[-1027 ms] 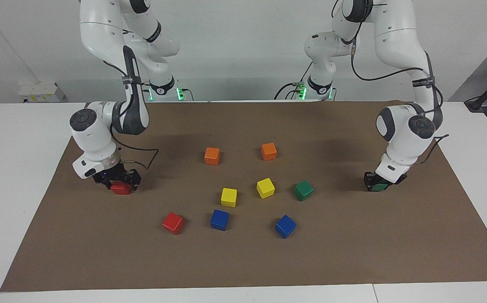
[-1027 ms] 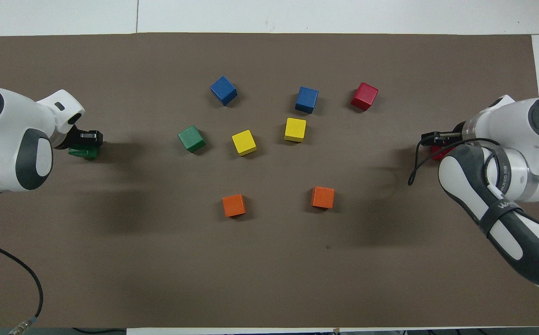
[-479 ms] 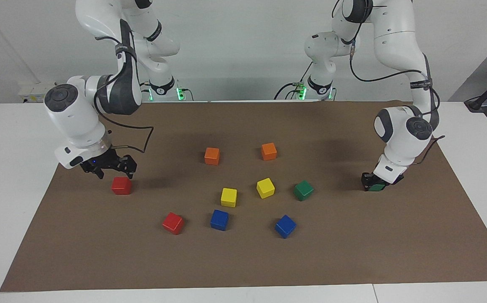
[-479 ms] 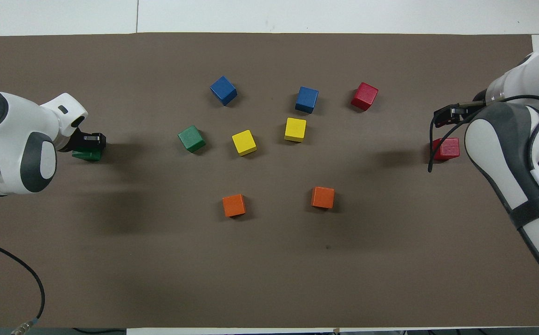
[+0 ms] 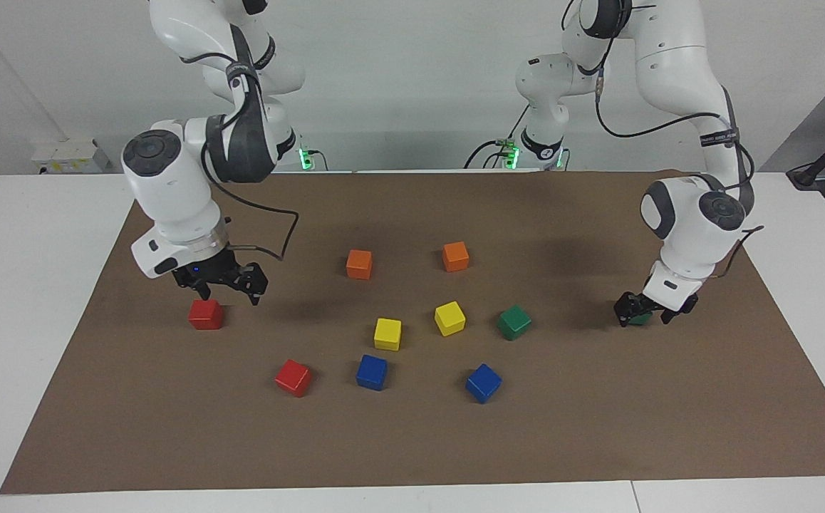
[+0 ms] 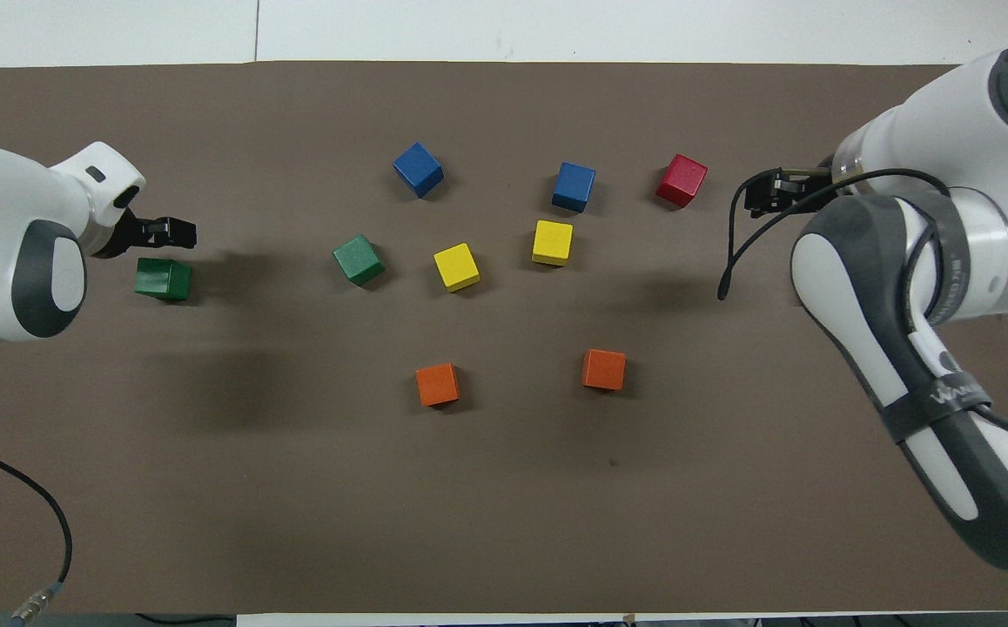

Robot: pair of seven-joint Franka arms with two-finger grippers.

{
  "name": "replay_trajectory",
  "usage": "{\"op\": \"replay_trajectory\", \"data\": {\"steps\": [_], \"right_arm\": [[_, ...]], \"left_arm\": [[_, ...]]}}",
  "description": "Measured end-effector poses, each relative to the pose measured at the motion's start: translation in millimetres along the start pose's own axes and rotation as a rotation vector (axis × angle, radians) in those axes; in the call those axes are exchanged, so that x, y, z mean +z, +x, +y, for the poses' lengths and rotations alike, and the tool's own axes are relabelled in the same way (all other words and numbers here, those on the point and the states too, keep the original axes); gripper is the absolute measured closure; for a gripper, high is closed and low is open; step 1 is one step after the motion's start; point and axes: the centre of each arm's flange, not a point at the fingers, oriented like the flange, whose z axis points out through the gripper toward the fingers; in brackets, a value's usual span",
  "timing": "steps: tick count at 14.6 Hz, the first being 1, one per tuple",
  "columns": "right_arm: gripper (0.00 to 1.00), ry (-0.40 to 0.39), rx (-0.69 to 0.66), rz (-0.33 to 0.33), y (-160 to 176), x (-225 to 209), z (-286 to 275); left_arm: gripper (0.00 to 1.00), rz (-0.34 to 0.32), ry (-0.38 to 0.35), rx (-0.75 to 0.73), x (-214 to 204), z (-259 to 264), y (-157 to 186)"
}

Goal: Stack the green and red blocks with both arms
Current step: 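Grasp the other green block with the left gripper while the right gripper grasps red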

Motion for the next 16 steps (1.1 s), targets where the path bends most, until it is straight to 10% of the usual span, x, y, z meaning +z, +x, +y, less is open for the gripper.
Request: {"op": "replay_trajectory", "data": {"steps": [3,8,16], "right_arm": [[0.00,0.010,0.056,0.020,2.3,29.1,-31.4],[0.00,0.009,0.220,0.021,27.9,67.8,-46.4],[0.00,0.013,0.259,0.029,33.0,106.4,-59.9]], "left_arm": [[0.00,-0.024,-0.015,-0.204,-70.4,86.0,31.2],[0.00,-0.004,0.007,-0.441,-39.5,232.9,14.9],[0.00,0.000,0.041,-0.446,42.1,237.7,-31.4]]}}
